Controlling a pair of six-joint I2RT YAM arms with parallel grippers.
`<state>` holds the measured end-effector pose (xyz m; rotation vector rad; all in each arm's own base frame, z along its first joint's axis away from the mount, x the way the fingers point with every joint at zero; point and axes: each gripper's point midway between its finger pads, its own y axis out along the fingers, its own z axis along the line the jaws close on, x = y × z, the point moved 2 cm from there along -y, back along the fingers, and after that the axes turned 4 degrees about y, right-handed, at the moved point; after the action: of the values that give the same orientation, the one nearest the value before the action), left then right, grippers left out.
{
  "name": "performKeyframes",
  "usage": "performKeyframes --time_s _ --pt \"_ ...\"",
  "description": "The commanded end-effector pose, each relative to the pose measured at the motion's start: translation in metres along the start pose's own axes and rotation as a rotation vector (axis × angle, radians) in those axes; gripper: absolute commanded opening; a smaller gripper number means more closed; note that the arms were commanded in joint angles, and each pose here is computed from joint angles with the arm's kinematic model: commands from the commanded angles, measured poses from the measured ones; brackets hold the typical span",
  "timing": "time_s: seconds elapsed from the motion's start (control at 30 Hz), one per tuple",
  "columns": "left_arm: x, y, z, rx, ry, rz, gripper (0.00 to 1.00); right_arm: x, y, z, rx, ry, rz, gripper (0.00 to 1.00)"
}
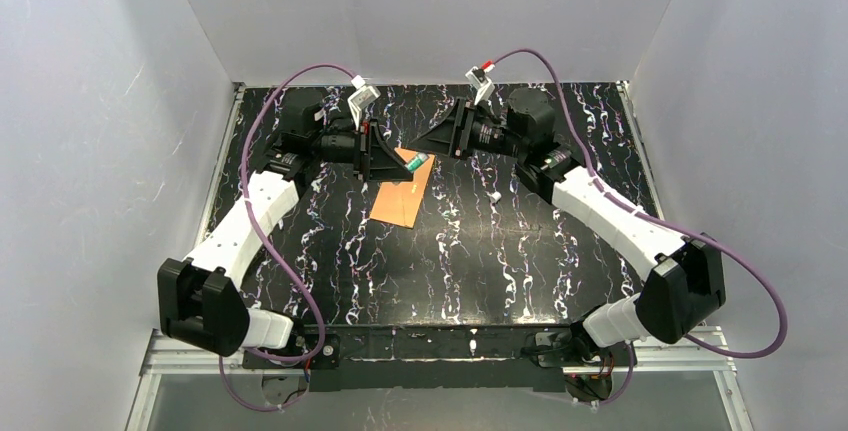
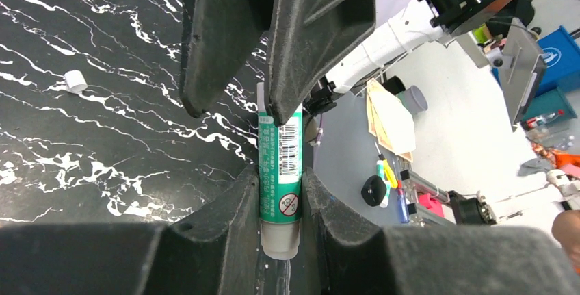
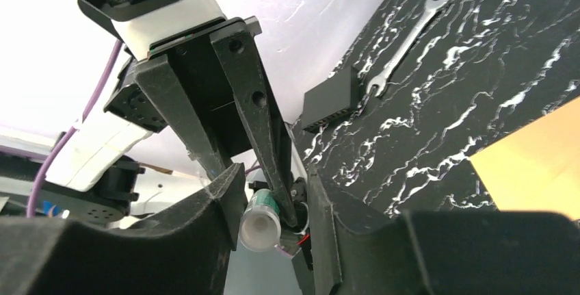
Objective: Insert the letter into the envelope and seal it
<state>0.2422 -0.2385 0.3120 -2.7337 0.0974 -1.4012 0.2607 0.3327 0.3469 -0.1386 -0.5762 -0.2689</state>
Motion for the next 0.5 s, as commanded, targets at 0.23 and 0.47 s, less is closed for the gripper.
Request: performKeyframes --time_s 0.23,0.47 --pt "0.009 -0.004 -0.018 -0.021 0.076 -0.018 0.00 -0.002 -0.015 0.040 0.183 -0.040 -0.007 0.64" --pt "0.012 -0.003 -0.013 0.004 0.077 -0.029 0.00 -0.007 -0.021 0.040 0.188 -0.041 -0.014 0.47"
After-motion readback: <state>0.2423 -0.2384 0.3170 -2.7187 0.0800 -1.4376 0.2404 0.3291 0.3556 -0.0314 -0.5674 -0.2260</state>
